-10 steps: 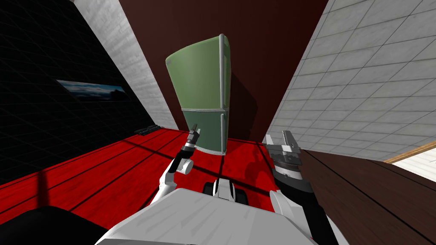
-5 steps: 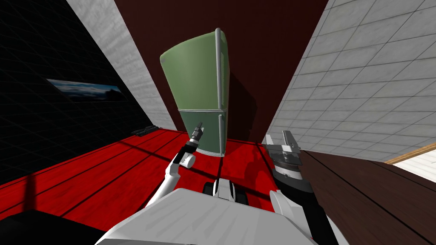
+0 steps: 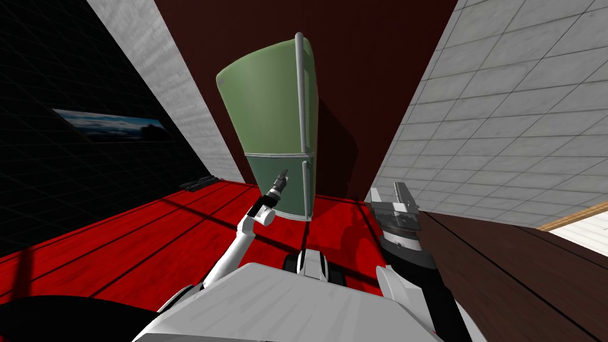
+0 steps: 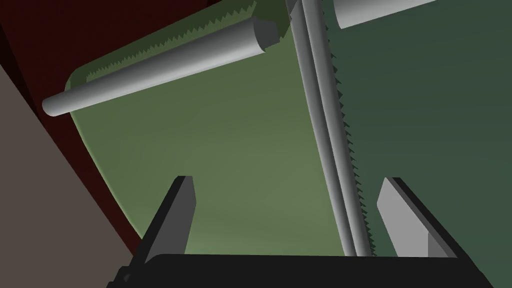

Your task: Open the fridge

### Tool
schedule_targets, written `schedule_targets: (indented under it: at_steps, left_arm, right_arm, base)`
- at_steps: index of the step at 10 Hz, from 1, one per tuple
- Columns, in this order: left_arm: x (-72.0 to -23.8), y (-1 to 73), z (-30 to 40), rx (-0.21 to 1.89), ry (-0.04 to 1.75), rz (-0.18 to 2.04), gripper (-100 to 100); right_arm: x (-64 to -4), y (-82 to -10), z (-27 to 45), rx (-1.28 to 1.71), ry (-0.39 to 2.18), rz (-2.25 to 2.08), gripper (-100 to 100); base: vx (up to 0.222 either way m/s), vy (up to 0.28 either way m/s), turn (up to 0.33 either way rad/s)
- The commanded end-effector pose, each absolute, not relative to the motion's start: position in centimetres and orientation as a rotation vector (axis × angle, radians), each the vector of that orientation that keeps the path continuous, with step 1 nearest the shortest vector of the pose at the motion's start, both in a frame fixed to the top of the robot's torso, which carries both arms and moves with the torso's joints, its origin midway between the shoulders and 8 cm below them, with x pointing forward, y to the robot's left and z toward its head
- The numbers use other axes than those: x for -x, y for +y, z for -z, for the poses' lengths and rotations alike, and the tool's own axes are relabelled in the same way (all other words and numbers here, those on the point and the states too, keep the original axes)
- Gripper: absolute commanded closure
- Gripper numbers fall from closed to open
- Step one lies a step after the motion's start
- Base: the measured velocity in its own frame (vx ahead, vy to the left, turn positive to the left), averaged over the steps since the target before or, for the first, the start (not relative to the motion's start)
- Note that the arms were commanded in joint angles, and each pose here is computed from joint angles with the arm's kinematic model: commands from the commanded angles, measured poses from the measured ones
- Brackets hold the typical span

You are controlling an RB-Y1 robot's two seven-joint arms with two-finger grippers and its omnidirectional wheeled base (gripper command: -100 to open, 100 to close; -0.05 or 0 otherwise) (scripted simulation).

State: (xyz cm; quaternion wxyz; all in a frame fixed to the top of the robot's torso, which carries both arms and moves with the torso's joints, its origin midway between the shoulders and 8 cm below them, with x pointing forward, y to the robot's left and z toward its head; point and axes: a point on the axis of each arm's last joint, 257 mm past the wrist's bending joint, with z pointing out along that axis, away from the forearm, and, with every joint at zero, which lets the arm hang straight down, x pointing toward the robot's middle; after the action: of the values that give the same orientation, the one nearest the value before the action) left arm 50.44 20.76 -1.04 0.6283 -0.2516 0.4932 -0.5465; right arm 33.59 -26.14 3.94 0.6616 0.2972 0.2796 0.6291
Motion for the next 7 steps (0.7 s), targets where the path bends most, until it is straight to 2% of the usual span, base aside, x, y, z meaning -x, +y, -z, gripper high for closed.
schedule_targets:
  at_steps: [1, 7]
  left_arm:
    - [-52.7, 19.9, 2.0, 0.546, 1.228, 1.209, -100]
    - [-56.5, 19.2, 3.4, 0.471, 1.407, 1.098, -100]
  right_arm:
    - [-33.6, -26.1, -3.9, -0.672, 0.632, -1.423, 0]
    - [-33.6, -26.1, -3.9, -0.672, 0.632, -1.423, 0]
  base:
    - [0.106, -0.052, -0.015]
    - [0.077, -0.036, -0.011]
